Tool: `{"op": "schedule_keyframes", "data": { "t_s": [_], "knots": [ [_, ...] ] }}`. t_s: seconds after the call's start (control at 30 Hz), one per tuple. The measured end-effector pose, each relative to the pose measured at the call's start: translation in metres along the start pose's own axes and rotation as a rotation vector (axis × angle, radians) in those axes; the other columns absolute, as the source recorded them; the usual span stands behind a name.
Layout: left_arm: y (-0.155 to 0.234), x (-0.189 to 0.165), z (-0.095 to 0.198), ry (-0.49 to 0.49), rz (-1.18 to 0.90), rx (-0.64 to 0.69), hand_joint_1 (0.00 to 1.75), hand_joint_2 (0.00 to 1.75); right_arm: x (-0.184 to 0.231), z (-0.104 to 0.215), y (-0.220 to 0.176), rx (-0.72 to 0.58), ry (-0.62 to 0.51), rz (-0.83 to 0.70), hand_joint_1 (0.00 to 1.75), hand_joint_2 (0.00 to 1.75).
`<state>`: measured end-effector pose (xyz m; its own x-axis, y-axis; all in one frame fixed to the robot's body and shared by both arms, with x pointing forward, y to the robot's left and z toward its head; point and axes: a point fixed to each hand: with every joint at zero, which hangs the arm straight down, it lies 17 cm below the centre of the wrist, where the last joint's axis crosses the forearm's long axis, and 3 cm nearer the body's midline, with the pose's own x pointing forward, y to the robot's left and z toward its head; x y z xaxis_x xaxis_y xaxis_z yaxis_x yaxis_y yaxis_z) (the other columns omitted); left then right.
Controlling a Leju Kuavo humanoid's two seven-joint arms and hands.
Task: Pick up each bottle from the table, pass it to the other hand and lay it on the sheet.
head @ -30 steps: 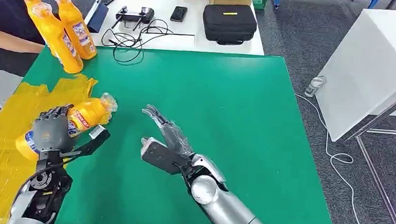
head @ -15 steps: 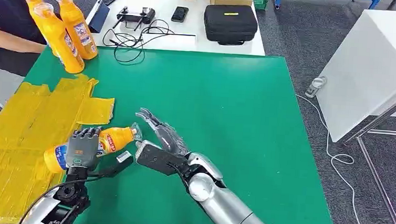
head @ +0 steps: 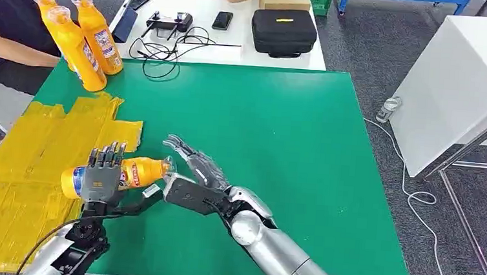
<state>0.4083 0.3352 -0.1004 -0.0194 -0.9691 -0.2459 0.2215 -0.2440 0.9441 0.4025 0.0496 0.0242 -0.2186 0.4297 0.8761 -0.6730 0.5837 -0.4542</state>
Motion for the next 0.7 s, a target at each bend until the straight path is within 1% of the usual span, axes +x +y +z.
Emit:
{"op": "schedule_keyframes", "data": {
  "t_s": [0.13, 0.3, 0.43, 0.7],
  "knots": [
    [-0.004, -0.007, 0.001, 0.019, 0.007, -0.016, 0.0, 0.0, 0.0, 0.0, 0.001, 0.006, -0.002, 0.004, 0.0, 0.0],
    [-0.005, -0.007, 0.001, 0.022, 0.009, -0.017, 0.0, 0.0, 0.0, 0.0, 0.001, 0.007, -0.003, 0.004, 0.0, 0.0],
    [-0.022, -0.021, 0.012, 0.05, 0.012, -0.057, 0.0, 0.0, -0.002, 0.0, 0.003, 0.02, 0.001, 0.004, 0.0, 0.0],
    [-0.029, -0.026, 0.014, 0.063, 0.071, -0.087, 0.0, 0.0, -0.002, 0.0, 0.0, 0.016, -0.002, 0.0, 0.0, 0.0]
  ]
}}
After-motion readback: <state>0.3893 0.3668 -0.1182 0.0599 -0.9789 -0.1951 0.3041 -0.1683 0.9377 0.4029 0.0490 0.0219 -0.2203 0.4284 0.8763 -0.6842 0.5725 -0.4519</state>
